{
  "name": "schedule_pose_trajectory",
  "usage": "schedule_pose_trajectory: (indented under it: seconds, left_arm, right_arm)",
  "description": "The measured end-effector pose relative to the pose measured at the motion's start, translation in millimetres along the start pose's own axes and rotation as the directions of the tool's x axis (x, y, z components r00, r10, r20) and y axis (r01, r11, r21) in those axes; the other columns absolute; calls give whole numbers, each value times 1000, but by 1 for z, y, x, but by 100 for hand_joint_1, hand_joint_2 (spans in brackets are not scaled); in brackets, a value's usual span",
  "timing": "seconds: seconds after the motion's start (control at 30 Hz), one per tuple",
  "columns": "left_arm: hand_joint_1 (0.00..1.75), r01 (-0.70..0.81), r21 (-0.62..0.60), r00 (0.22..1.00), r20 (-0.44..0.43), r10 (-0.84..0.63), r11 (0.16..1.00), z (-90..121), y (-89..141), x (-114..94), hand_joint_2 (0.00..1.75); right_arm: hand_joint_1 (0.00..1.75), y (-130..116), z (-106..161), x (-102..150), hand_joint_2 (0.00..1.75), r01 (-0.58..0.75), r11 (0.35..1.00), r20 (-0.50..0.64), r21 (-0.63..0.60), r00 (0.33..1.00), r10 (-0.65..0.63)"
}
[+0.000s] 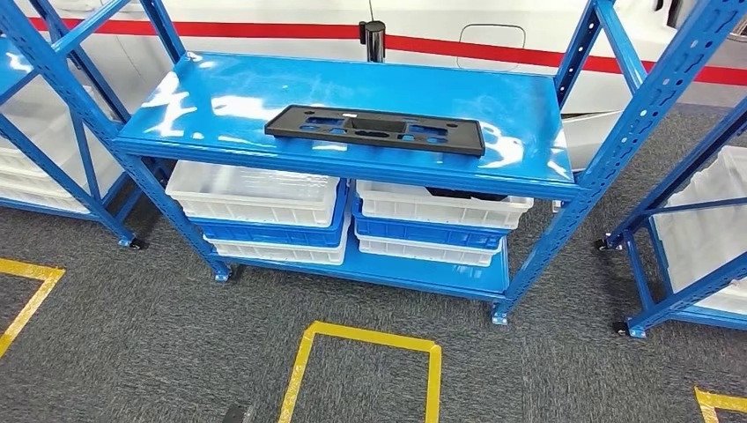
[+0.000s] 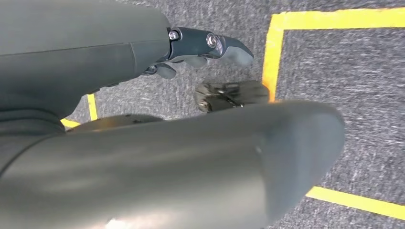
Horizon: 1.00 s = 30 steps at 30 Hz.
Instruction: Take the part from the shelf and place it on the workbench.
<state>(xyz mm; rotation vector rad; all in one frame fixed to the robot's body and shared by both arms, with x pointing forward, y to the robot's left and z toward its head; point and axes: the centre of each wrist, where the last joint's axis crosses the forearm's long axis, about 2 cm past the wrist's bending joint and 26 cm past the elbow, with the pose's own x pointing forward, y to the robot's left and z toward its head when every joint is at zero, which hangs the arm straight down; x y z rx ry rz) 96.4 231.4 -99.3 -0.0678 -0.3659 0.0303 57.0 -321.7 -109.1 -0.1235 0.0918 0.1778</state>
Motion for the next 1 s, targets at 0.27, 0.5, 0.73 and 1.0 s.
schedule_pose_trajectory:
  seconds: [0.27,0.5,0.73,1.0]
  left_arm:
    - [0,-7,5,1000,-5,7,1000,0,0,0,0]
    - [0,-13,1,1000,-6,13,1000,0,-3,0,0]
    - [0,-13,-4,1000,-10,13,1000,0,-4,-1,0]
    - [0,-1,-13,1000,-19,1,1000,0,-4,-2,0]
  right_arm:
    - [0,-6,0,-1,175,-6,1000,-9,-21,1000,6]
    - [0,-14,-1,-3,175,-12,998,4,-54,1000,12]
    - [0,-18,-1,-4,175,2,997,25,-79,1000,0]
    - [0,-18,-2,-8,175,43,996,21,-77,999,-42]
